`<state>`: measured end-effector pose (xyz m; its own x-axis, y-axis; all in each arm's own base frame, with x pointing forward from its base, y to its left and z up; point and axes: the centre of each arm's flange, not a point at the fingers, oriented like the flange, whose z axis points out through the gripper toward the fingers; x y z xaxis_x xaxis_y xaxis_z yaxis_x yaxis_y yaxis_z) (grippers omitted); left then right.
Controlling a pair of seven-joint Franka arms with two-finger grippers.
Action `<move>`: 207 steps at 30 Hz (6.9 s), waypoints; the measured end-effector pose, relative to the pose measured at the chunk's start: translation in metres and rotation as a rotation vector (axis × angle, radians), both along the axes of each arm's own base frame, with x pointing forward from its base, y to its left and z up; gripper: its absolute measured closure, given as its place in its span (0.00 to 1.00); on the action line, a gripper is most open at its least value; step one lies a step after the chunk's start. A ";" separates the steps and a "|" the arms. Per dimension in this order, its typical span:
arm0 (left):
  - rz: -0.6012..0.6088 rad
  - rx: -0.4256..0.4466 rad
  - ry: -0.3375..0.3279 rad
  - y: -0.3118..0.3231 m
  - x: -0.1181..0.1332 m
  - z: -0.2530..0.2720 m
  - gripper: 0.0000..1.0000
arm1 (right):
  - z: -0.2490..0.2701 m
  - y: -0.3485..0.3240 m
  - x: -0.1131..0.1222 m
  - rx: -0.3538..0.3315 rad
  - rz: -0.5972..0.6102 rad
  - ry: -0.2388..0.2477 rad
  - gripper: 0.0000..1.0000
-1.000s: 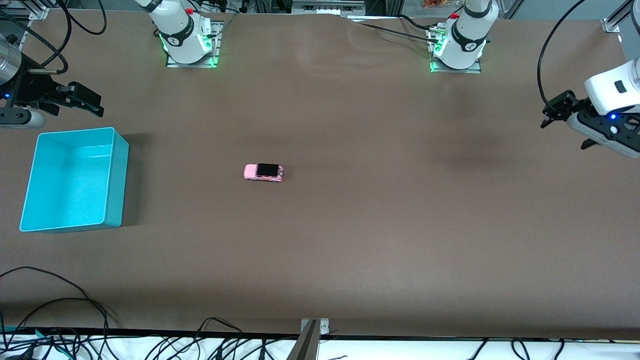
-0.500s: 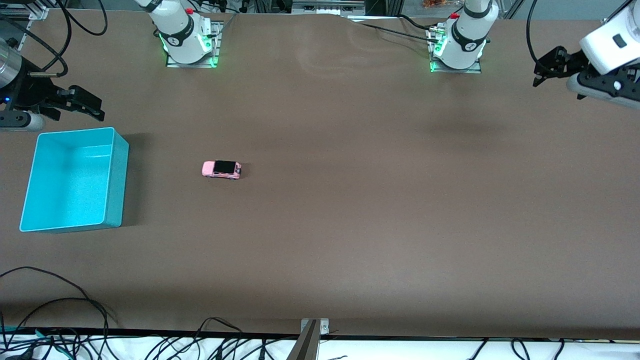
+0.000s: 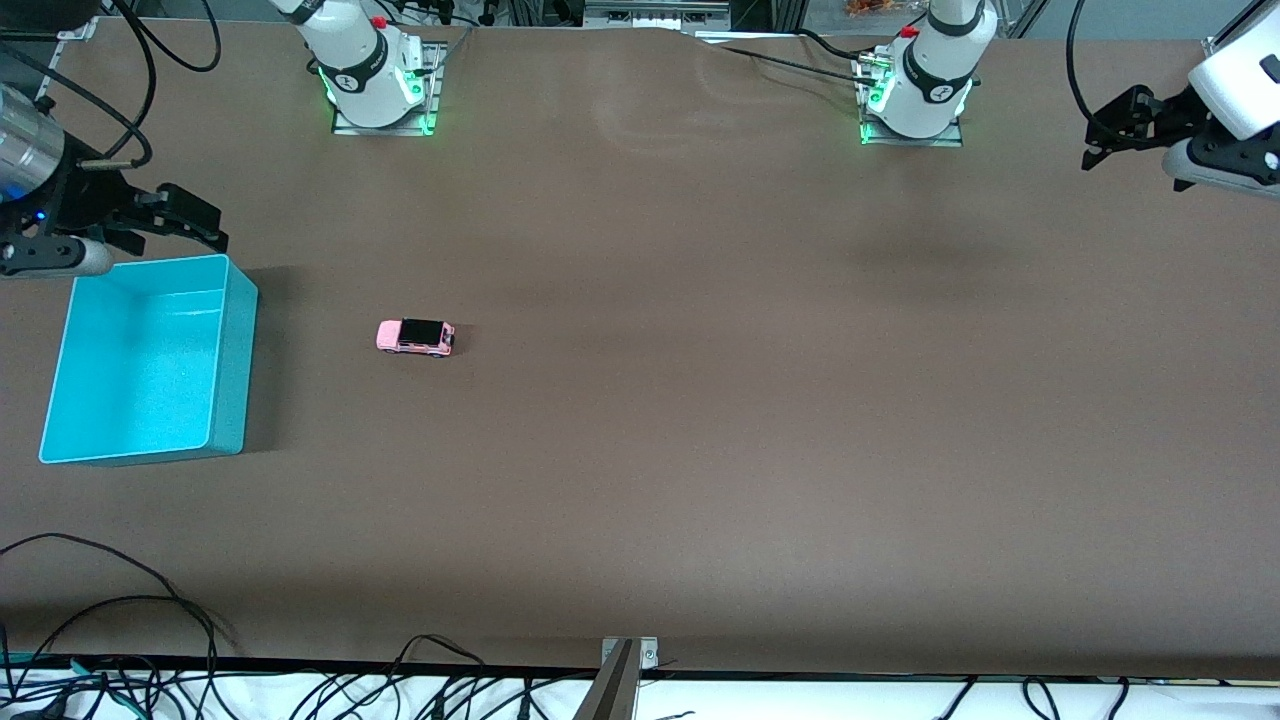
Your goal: Wind and store pink jeep toy
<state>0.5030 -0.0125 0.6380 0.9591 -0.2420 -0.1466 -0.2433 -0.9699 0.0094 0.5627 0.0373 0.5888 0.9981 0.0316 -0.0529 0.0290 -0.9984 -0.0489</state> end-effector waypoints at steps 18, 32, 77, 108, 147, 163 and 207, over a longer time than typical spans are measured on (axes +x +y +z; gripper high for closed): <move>0.020 0.000 0.015 0.001 0.023 -0.015 0.00 | -0.106 0.050 0.001 0.017 0.347 -0.040 0.00; 0.031 0.000 0.011 0.006 0.026 -0.016 0.00 | -0.201 0.067 -0.003 0.038 0.684 -0.078 0.00; 0.070 0.002 -0.023 0.027 0.032 -0.002 0.00 | -0.376 0.115 -0.059 0.083 1.164 -0.116 0.12; 0.085 0.002 -0.028 0.035 0.032 0.000 0.00 | -0.266 0.037 -0.034 0.027 1.374 -0.137 0.51; 0.080 0.002 -0.020 0.033 0.035 -0.004 0.00 | -0.271 -0.253 -0.087 0.087 1.563 -0.090 0.51; 0.071 0.001 -0.040 0.028 0.035 0.005 0.00 | -0.346 -0.268 -0.069 0.108 1.594 -0.072 0.51; 0.070 0.001 -0.040 0.027 0.035 0.005 0.00 | -0.217 -0.208 -0.022 -0.031 1.340 -0.162 0.30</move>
<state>0.5384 0.0147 0.6426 0.9789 -0.1739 -0.1077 -0.1749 -0.9846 -0.0004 0.5409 -0.1706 0.3721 0.1956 0.9797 0.0432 0.9777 -0.1983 0.0693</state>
